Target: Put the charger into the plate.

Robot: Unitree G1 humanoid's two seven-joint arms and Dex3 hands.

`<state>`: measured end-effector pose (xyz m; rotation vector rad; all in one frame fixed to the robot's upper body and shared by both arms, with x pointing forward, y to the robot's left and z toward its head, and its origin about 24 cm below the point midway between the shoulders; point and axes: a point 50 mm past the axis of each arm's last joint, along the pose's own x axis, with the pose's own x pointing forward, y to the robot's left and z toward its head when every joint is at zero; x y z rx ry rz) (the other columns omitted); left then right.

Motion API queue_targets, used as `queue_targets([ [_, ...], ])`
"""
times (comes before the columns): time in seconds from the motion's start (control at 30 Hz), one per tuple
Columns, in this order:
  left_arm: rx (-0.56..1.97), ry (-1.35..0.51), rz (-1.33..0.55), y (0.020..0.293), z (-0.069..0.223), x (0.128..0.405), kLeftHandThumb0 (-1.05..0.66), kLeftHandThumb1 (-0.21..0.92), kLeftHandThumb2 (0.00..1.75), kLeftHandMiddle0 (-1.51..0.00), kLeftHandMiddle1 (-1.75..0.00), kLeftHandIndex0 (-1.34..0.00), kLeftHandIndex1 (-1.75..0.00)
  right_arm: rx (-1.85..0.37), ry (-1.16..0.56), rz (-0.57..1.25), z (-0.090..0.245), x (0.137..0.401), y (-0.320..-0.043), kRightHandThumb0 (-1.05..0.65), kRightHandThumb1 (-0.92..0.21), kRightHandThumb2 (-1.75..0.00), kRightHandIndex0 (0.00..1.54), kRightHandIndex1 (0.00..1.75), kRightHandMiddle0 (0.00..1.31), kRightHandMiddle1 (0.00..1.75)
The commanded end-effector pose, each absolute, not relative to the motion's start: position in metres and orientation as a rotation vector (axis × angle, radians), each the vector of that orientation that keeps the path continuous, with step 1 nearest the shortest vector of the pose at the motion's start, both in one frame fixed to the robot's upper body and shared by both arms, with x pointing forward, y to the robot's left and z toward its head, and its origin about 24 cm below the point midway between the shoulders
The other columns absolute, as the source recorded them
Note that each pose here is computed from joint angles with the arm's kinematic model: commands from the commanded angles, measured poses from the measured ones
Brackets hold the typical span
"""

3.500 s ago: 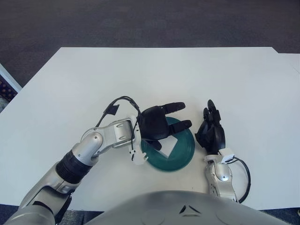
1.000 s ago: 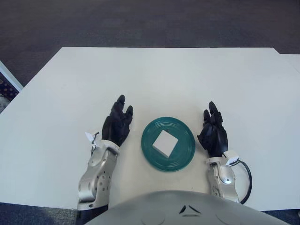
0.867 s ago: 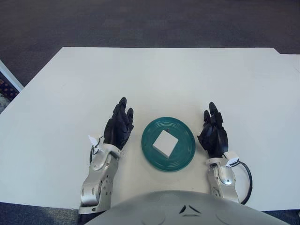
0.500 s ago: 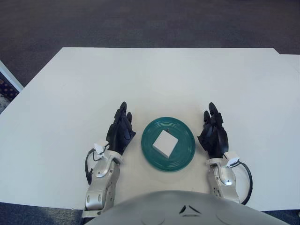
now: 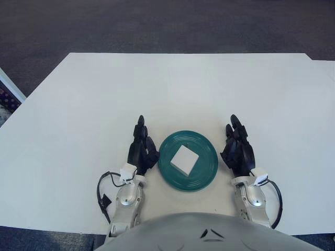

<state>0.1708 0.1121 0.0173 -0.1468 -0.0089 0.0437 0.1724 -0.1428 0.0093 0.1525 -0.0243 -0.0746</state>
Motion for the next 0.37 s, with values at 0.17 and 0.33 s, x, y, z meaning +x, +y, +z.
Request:
queue_targets([
  [0.17,-0.181,-0.106,0.038,0.0944,0.021,0.1704,-1.05,0.92,0.93,0.0,0.0,-0.1,-0.64,0.163,0.075,-0.066,-0.0035,0.1624,-0.1468,-0.96,-0.92,-0.95,0.0,0.0,0.0,0.18],
  [0.33,-0.178,-0.157,-0.002,0.0907,0.0216,0.1708,-1.05,0.92,0.89,-0.01,0.0,-0.17,-1.31,0.165,0.08,-0.058,-0.0027,0.1628,-0.1483,-0.96,-0.92,-0.95,0.0,0.0,0.0,0.17],
])
